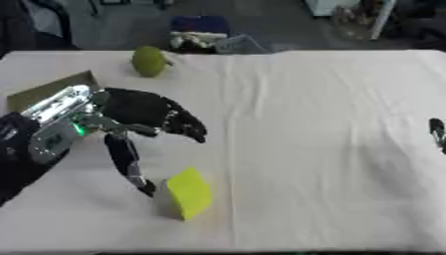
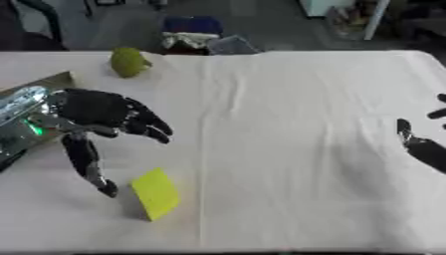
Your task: Pick up objects on the table and place them in the box.
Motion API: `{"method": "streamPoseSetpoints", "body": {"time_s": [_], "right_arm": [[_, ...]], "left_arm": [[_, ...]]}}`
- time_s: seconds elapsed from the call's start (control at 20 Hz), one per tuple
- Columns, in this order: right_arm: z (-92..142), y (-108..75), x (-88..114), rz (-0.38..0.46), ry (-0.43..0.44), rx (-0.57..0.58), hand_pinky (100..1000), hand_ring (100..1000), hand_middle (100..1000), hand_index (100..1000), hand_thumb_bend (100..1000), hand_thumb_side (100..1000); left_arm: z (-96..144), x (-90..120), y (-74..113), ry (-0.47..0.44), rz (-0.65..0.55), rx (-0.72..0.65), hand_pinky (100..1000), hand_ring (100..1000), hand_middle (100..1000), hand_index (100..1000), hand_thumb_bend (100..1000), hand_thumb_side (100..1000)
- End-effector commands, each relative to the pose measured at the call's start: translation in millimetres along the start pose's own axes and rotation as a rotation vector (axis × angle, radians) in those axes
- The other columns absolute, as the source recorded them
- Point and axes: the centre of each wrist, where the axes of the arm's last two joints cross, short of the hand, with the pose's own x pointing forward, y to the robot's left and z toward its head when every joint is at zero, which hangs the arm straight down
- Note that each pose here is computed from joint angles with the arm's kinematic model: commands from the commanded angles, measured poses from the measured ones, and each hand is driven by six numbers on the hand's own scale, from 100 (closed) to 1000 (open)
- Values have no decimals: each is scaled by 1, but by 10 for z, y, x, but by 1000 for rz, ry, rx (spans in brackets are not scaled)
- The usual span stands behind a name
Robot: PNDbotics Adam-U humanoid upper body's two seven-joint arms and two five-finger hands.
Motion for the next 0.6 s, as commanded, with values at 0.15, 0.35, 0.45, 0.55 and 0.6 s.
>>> {"method": "streamPoseSetpoints", "body": {"time_s": [0.15,0.35,0.45,0.55,0.6], "right_arm": [[-73,-96,63,8,-32,-15,735,976,607,895,350,298],[-80,-88,80,6,-37,-14,735,976,607,895,350,298],[-82,-83,86,5,-39,-12,735,976,607,895,350,297],[-84,-83,90,4,-41,-12,734,976,607,895,350,298],[-85,-82,92,4,-41,-12,735,976,607,895,350,297]], "left_arm": [[-97,5,31,-243,-182,-295,833,878,856,933,660,522],[-192,34,-19,-273,-166,-322,833,873,842,922,637,519],[-218,43,-45,-285,-157,-338,833,871,837,918,625,517],[-233,50,-83,-293,-145,-359,833,865,825,907,593,505],[-238,51,-101,-296,-138,-370,832,862,820,902,577,497]]}}
